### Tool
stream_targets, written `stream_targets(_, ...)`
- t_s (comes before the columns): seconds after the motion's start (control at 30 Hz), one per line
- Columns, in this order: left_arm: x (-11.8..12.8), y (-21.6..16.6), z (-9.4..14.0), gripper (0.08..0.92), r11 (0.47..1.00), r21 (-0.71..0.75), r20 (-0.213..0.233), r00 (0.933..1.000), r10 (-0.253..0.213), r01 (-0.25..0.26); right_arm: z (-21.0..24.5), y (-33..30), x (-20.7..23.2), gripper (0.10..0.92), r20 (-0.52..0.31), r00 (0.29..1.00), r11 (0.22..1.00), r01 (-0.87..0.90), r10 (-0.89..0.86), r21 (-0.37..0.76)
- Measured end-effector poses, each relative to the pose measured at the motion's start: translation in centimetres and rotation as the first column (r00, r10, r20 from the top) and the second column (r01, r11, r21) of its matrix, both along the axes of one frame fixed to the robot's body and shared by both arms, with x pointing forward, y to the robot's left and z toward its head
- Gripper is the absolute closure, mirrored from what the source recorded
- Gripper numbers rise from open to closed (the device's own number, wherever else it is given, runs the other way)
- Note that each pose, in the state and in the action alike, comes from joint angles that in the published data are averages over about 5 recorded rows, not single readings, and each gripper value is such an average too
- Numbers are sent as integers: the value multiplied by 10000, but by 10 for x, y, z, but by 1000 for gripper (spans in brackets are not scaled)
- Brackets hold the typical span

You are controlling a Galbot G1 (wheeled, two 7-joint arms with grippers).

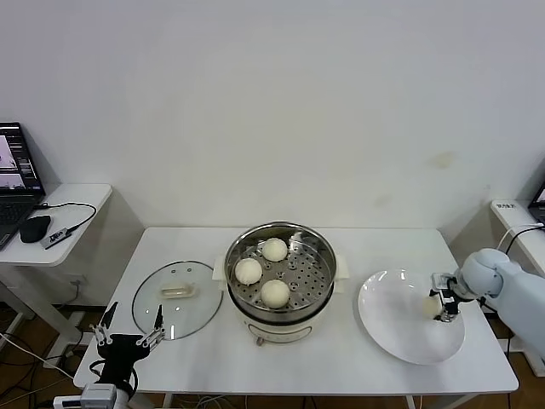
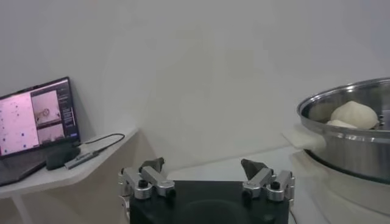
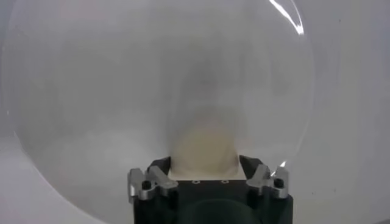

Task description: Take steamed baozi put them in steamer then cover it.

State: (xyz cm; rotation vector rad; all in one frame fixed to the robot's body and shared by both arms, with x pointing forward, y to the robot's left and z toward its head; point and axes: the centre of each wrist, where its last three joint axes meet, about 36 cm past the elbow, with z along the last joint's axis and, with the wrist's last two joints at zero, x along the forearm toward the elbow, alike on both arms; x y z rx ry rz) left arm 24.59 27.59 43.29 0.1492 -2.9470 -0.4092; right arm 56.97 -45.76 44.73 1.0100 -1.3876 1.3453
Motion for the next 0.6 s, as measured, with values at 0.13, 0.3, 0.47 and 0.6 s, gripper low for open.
stream_targets(0.13, -1, 1, 0, 177, 10000, 35, -1, 10000, 27, -27, 7, 1, 2, 424, -64, 10000, 10000, -25, 25, 31)
stream_targets(0.3, 0, 1, 2, 177, 10000, 44, 45, 10000, 9, -9, 26, 3, 6, 426, -33, 10000, 10000, -60, 61, 68)
stream_targets(0.47, 2, -1, 1, 177, 10000, -8, 65, 10000, -33, 33, 56, 13, 11, 424, 85, 9998, 9995, -201, 199, 236)
stream_targets(0.6, 4, -1, 0, 177, 10000, -15, 69, 9999, -74, 74, 88, 31, 18, 423, 376, 9982, 9976, -479, 461, 494)
